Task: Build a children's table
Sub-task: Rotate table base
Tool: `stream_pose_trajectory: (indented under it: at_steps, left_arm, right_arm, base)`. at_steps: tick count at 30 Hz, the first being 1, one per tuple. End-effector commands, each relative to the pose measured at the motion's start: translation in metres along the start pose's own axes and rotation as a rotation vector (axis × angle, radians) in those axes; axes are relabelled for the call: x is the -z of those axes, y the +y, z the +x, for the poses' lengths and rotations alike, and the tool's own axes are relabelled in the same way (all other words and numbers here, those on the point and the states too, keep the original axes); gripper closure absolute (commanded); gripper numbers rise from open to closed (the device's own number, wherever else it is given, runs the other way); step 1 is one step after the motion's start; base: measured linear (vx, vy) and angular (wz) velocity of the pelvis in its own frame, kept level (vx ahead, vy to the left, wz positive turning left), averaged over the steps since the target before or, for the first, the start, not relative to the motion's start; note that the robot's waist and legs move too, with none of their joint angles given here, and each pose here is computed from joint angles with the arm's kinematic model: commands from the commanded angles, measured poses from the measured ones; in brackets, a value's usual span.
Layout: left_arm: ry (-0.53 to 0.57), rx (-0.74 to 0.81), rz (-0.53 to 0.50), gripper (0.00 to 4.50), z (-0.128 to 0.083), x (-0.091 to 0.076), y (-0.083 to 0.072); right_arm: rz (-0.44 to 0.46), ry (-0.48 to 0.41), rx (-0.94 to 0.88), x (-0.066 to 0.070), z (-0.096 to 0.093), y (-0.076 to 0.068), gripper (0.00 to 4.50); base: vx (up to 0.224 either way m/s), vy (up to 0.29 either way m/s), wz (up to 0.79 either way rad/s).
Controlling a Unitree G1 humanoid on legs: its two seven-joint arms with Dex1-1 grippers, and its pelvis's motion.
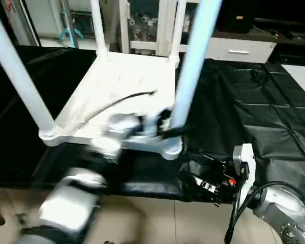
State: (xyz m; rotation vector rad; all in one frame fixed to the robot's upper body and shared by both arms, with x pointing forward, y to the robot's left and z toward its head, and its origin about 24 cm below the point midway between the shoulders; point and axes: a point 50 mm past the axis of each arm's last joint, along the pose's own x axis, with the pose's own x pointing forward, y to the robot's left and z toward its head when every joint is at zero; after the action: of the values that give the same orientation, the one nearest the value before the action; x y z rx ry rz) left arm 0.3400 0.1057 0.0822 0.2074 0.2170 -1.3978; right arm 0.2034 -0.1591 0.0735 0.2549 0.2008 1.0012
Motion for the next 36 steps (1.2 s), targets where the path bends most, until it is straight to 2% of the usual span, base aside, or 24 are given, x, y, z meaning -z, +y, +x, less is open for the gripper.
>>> stream_pose_trajectory:
  at_steps: [1,3,6,13,16,20,28,36]
  left_arm:
    - [0.026,0.093,0.002,1.57,-0.003,-0.002,-0.005]
    - [0.054,0.097,0.025,1.57,-0.009,0.0,-0.005]
    - [0.125,0.044,0.115,1.57,-0.021,0.007,0.0]
    - [0.238,-0.006,0.137,1.57,-0.023,0.015,0.008]
    - [0.233,-0.027,0.138,1.57,-0.018,0.013,0.011]
    - [0.258,-0.074,0.143,1.9,-0.012,0.012,0.018]
    - [0.379,0.023,0.155,2.49,-0.009,0.021,0.013]
    - [0.451,-0.002,0.217,3.13,-0.004,0.019,0.017]
  right_arm:
    - [-0.022,-0.014,0.009,-0.005,-0.002,-0.001,0.6]
    - [-0.029,-0.009,0.016,-0.004,-0.002,-0.002,0.6]
    - [-0.054,-0.01,0.06,-0.006,-0.003,-0.008,0.6]
    - [-0.058,0.022,0.052,-0.003,-0.005,-0.009,0.6]
    - [-0.072,0.03,0.063,-0.003,-0.006,-0.011,0.6]
    - [-0.092,0.04,0.088,-0.003,-0.007,-0.014,0.6]
    - [-0.102,0.052,0.1,-0.002,-0.01,-0.014,0.6]
    - [-0.118,0.053,0.106,-0.003,-0.008,-0.016,0.6]
  base:
    - [0.0,0.0,0.0]
    - [0.0,0.0,0.0]
    - [0.0,0.0,0.0]
    - [0.0,0.0,0.0]
    - [0.0,0.0,0.0]
    - [0.0,0.0,0.0]
    - [0.0,0.0,0.0]
    - [0.0,0.0,0.0]
